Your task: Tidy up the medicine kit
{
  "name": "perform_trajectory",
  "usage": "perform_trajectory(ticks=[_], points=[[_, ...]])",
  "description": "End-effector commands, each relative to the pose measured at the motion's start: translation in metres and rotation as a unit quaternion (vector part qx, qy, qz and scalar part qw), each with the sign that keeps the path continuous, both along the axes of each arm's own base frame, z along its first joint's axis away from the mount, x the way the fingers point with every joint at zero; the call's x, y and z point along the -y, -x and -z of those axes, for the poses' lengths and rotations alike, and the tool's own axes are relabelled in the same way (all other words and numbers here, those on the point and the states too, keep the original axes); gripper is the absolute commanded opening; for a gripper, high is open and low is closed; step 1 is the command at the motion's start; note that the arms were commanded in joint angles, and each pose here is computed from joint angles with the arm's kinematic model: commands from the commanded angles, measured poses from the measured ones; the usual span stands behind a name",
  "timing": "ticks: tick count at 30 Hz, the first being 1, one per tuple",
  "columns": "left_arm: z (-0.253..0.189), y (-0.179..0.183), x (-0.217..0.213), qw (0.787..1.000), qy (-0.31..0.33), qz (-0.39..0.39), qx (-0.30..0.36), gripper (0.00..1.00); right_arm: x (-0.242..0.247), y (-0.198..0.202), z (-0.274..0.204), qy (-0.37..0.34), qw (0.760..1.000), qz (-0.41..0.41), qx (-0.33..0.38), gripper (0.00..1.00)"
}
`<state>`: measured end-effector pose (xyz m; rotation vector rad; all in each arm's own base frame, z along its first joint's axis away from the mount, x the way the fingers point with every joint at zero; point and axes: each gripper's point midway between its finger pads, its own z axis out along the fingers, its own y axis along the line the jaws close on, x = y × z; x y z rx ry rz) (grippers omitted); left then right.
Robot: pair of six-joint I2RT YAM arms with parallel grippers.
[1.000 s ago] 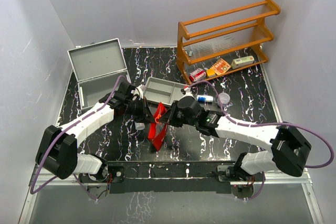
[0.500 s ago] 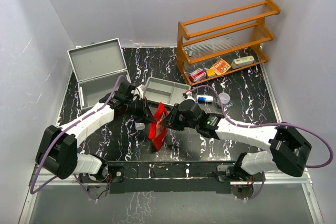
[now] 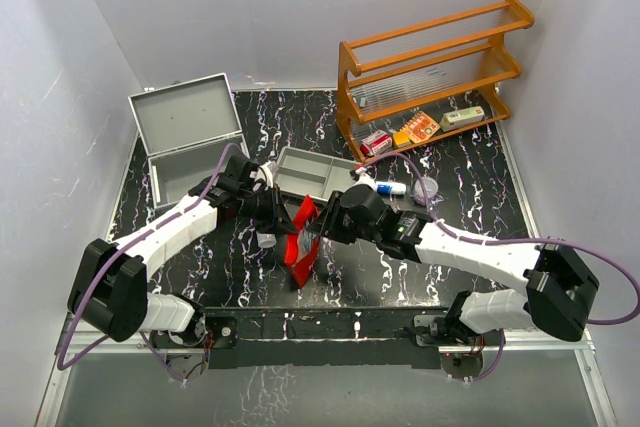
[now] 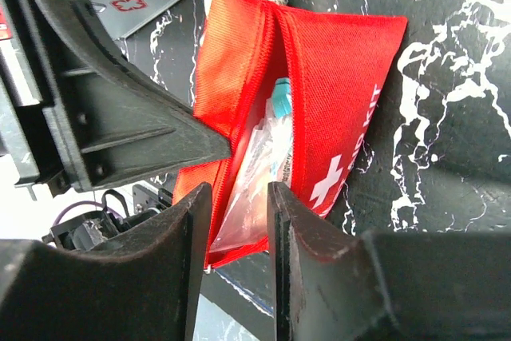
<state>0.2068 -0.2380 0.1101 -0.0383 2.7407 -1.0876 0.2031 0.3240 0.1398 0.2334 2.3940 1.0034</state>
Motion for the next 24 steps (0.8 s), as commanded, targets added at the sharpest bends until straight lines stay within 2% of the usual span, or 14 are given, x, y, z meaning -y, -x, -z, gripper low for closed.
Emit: perform_trajectory(ticks=[1, 6, 11, 16, 24], points=[[-0.017, -0.007, 0.005, 1.0, 0.015, 0.008, 0.019, 0.0, 0.001, -0.014, -0.05, -0.007, 0.997, -0.005, 0.083, 0.36], [-0.019, -0.007, 0.006, 1.0, 0.018, 0.012, 0.02, 0.0, 0.019, -0.03, -0.041, 0.073, 0.991, 0.013, 0.115, 0.45], [-0.019, -0.007, 0.007, 1.0, 0.02, 0.014, 0.02, 0.0, 0.025, -0.043, -0.02, 0.166, 0.978, -0.008, 0.128, 0.46], [-0.019, -0.007, 0.008, 1.0, 0.021, 0.014, 0.016, 0.0, 0.009, -0.05, -0.004, 0.202, 0.97, -0.051, 0.127, 0.45], [-0.022, -0.006, 0.008, 1.0, 0.022, 0.016, 0.016, 0.0, 0.003, -0.066, 0.009, 0.223, 0.967, -0.024, 0.116, 0.39]])
